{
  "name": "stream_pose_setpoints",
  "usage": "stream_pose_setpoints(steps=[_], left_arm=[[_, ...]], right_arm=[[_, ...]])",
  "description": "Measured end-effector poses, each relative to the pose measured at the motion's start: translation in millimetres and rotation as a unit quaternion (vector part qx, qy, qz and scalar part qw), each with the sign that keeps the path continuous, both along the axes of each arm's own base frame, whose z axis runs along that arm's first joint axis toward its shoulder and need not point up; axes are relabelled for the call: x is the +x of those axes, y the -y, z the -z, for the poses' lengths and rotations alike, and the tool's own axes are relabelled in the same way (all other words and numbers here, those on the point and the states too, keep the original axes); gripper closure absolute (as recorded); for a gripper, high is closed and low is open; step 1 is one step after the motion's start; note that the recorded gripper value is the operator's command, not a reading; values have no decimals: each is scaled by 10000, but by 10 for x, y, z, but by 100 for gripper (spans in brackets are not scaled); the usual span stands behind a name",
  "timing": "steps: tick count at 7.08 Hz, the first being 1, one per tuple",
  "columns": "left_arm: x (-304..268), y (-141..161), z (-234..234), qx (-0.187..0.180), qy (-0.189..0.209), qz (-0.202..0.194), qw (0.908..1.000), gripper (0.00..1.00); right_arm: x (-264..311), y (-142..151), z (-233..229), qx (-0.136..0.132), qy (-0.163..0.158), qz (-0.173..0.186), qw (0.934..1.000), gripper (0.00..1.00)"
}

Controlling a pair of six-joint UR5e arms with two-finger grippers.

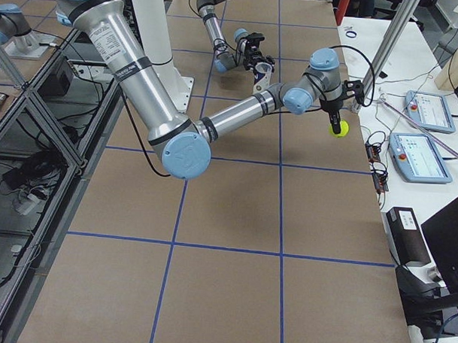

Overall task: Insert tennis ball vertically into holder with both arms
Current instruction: 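Carry the second ball over the can and lower it in with the right gripper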

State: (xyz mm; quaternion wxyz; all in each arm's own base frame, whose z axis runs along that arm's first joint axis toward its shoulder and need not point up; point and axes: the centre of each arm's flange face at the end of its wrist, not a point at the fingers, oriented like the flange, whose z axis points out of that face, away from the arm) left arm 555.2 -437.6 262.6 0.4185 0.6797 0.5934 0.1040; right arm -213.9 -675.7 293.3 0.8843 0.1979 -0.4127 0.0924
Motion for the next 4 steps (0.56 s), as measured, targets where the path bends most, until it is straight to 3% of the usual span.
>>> stream_pose_setpoints(steps=[4], left_arm=[[2,1,5,-5,10,0,10000,2]], right_arm=[[-783,-1175,1481,-677,984,-61,9928,100]])
